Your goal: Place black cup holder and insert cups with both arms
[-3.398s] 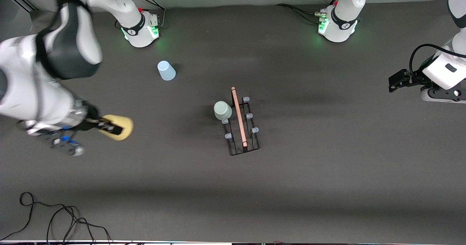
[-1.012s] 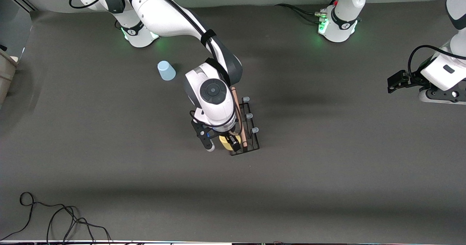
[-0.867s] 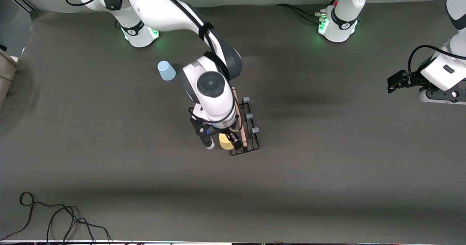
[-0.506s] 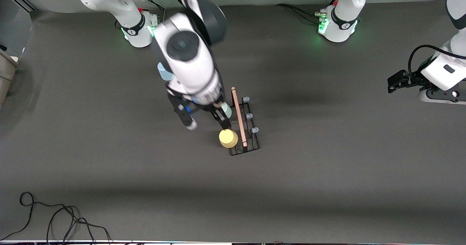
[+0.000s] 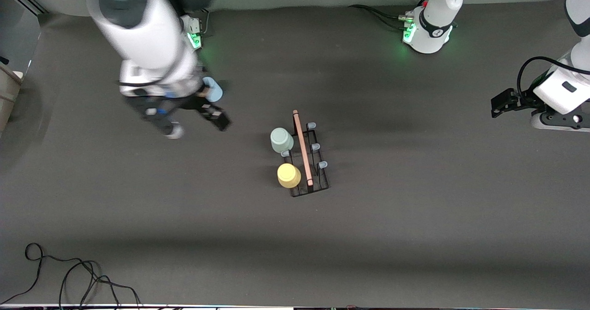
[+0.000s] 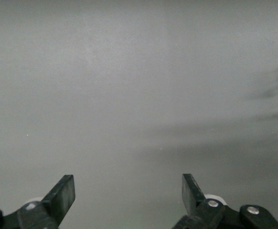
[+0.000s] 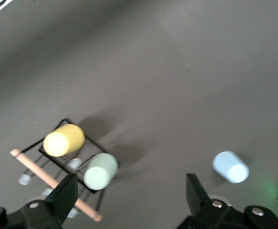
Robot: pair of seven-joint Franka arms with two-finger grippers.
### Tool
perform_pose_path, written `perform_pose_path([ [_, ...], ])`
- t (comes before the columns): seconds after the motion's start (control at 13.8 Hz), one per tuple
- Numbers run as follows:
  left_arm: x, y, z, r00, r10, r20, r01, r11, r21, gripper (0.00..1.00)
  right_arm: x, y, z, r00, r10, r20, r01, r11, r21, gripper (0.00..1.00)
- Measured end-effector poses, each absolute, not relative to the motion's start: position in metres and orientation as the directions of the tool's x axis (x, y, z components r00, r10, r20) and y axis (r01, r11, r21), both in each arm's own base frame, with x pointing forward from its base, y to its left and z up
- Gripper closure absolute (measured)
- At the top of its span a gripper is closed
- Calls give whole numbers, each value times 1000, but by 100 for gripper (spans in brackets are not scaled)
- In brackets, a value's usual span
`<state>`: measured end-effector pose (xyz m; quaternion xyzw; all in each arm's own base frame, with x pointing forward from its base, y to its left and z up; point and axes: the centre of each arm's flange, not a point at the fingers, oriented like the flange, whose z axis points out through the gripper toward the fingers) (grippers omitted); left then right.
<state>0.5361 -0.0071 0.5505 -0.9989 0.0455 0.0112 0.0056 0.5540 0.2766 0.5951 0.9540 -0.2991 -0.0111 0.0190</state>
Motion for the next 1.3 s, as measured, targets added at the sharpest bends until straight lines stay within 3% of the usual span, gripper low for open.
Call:
perform_pose_path([
  [0.36,536,-6,550,996,-89,-24,-89,-996,-10,0,546,111,633,945,-324,-31,-325,-946,-11,0],
  [0.65,537,-5,549,996,-89,-25,-89,-996,-10,0,554,13,629,991,-129,-34,-130,-991,-21,0],
  [0.94,537,-5,548,996,-89,-25,-90,-996,-10,0,554,-30,629,999,15,-29,14,-1000,-26,0],
  [1.3,539,-4,547,995,-96,-23,-96,-995,-10,0,553,-35,628,999,30,-32,29,-999,-29,0],
])
